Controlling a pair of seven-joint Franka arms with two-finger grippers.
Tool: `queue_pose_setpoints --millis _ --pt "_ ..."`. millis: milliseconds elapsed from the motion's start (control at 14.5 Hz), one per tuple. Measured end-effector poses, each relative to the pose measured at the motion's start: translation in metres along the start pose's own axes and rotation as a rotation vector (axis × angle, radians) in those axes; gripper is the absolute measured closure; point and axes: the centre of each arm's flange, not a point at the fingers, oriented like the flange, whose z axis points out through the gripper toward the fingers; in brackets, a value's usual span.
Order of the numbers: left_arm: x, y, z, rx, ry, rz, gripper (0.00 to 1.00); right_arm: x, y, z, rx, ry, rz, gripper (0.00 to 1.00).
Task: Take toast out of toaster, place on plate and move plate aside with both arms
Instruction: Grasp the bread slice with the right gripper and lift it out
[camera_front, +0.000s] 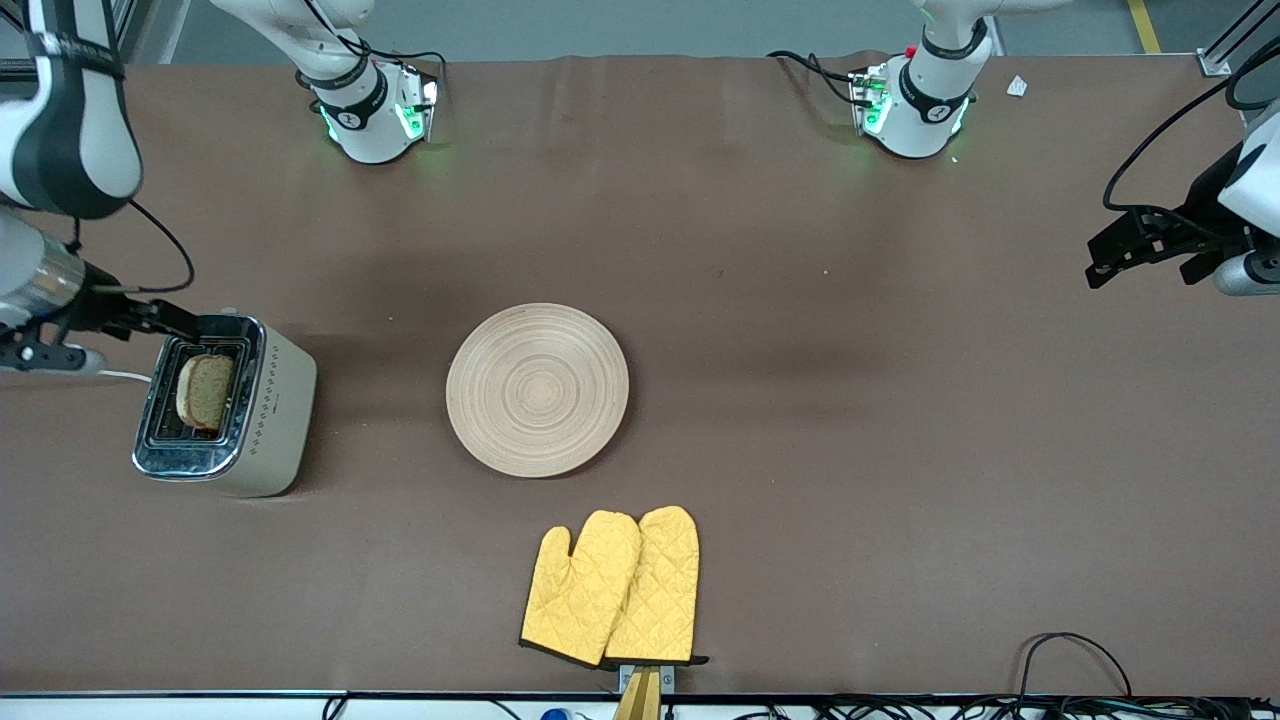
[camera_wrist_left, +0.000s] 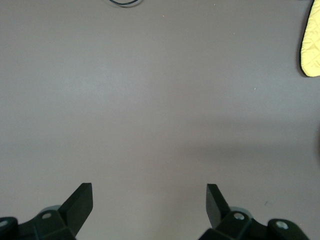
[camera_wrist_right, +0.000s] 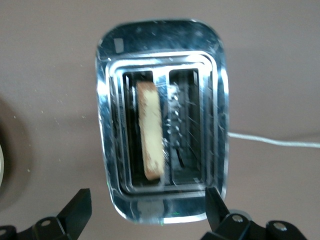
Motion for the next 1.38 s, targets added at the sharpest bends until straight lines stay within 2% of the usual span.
queue_pose_setpoints --millis 277,415,484,623,969,1038,1245,1314,1384 --pt "0.0 0.0 0.0 0.0 -0.001 0.0 0.0 0.018 -0.008 0.029 0.001 0.044 -0.015 0.0" --pt "0.0 0.0 0.0 0.0 -0.002 0.0 0.0 0.024 -0.007 0.039 0.0 0.065 -0.014 0.04" --pt "0.0 0.0 0.0 0.0 -0.003 0.0 0.0 0.027 -0.007 0.043 -0.001 0.072 -0.014 0.11" --pt "0.0 0.0 0.0 0.0 -0.003 0.0 0.0 0.029 -0.007 0.049 0.0 0.074 -0.015 0.31" --pt "0.0 0.0 0.0 0.0 -0.004 0.0 0.0 0.035 0.0 0.034 -0.003 0.087 -0.003 0.85" --pt "0.0 0.0 0.0 0.0 -0.004 0.0 0.0 0.038 0.003 0.022 -0.003 0.074 0.0 0.89" --pt "0.0 0.0 0.0 0.0 -0.004 0.0 0.0 0.043 0.0 -0.043 0.011 -0.003 0.005 0.9" --pt "0.0 0.0 0.0 0.0 -0.004 0.0 0.0 0.042 -0.011 -0.063 0.04 -0.025 0.016 0.9" --pt "0.0 0.0 0.0 0.0 -0.004 0.0 0.0 0.04 -0.027 -0.075 0.101 -0.04 0.027 0.92"
